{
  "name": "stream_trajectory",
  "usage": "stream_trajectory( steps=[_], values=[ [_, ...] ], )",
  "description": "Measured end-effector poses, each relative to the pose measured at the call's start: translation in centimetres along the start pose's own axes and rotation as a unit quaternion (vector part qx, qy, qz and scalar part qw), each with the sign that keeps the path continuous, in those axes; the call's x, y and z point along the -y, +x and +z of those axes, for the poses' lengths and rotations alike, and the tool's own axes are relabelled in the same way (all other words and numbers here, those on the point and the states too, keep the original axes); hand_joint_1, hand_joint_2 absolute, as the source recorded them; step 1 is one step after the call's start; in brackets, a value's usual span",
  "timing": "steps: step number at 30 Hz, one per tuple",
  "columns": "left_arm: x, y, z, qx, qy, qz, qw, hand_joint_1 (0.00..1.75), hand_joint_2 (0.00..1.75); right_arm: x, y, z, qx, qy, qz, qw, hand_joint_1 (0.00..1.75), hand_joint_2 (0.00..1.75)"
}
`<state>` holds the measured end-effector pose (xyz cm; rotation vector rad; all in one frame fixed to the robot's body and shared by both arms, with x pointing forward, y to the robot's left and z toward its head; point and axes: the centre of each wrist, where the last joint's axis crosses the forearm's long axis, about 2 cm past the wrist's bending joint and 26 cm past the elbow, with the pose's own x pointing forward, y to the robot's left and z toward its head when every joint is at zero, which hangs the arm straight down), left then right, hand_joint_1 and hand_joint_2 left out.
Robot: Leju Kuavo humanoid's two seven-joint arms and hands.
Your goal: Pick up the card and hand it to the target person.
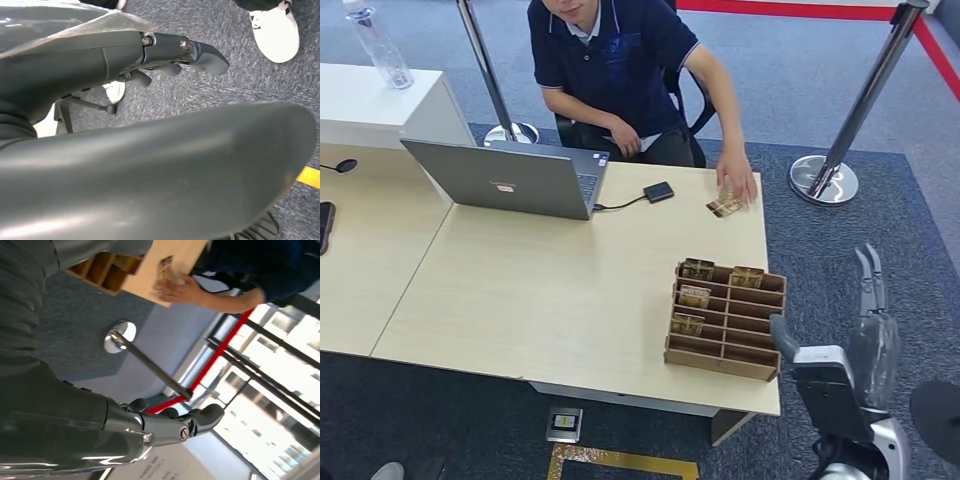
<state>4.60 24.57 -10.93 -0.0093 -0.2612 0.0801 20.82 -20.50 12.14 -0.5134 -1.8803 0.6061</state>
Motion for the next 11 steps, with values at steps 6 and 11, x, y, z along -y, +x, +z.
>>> stream_trajectory(
  steps=[6,11],
  values=[
    [0.0,0.0,0.0,-0.006,0.002,0.007,1.000,0.00,0.00,1.3,-5.7,5.0,-0.155,0.069,-0.020,0.985,0.00,1.75],
    [0.2,-0.1,0.0,-0.005,0.000,0.005,1.000,0.00,0.00,0.8,-13.4,10.5,-0.332,0.076,0.003,0.940,0.00,1.75]
  ],
)
